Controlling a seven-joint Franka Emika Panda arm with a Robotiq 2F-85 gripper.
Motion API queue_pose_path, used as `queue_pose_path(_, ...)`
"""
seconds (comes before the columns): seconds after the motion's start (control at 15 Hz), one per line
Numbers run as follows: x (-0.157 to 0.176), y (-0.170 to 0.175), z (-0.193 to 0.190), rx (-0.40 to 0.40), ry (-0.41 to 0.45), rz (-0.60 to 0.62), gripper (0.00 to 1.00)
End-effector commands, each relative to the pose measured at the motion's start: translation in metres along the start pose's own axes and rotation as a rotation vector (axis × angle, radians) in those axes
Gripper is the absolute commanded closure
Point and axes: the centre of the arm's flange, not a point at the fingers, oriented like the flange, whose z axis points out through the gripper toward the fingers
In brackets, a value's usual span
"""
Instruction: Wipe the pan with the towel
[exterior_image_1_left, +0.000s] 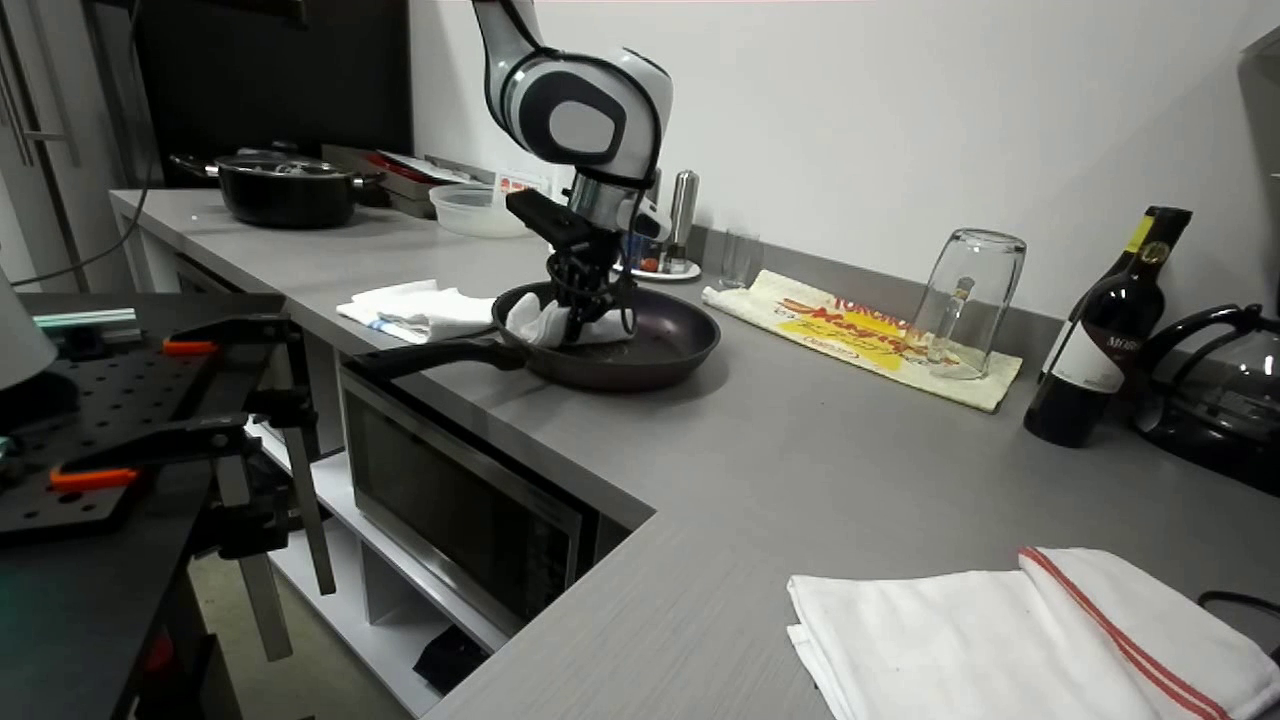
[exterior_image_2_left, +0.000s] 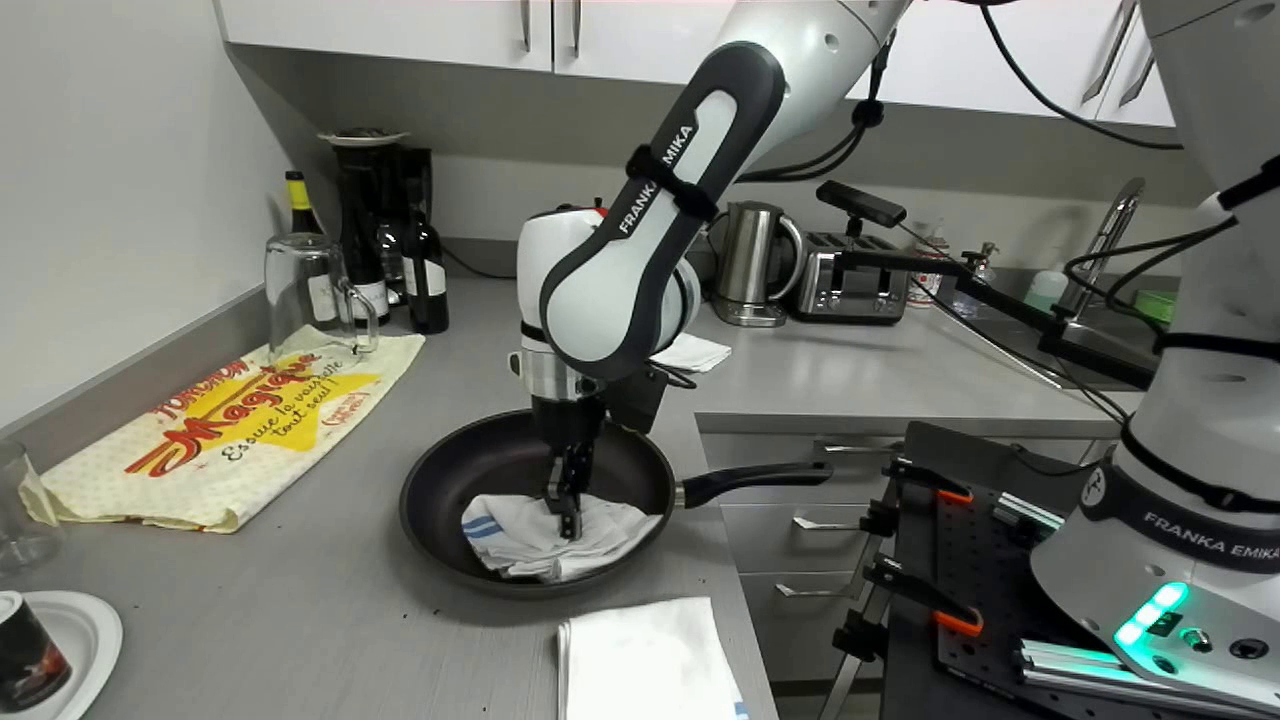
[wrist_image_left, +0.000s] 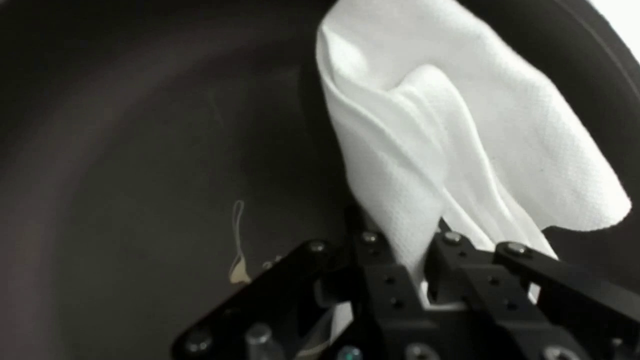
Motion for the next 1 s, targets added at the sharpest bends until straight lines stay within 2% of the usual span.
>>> queue_pose_path(0.0, 0.004, 0.019, 0.009, -0.103, 0.043, -0.023, 0.96)
queue_pose_path(0.47, 0.012, 0.06, 0.004, -0.293, 0.138, -0.079, 0.96)
queue_pose_path(0.93, 0.019, 0.066, 0.004, -0.498, 0.229, -0.188, 0.96)
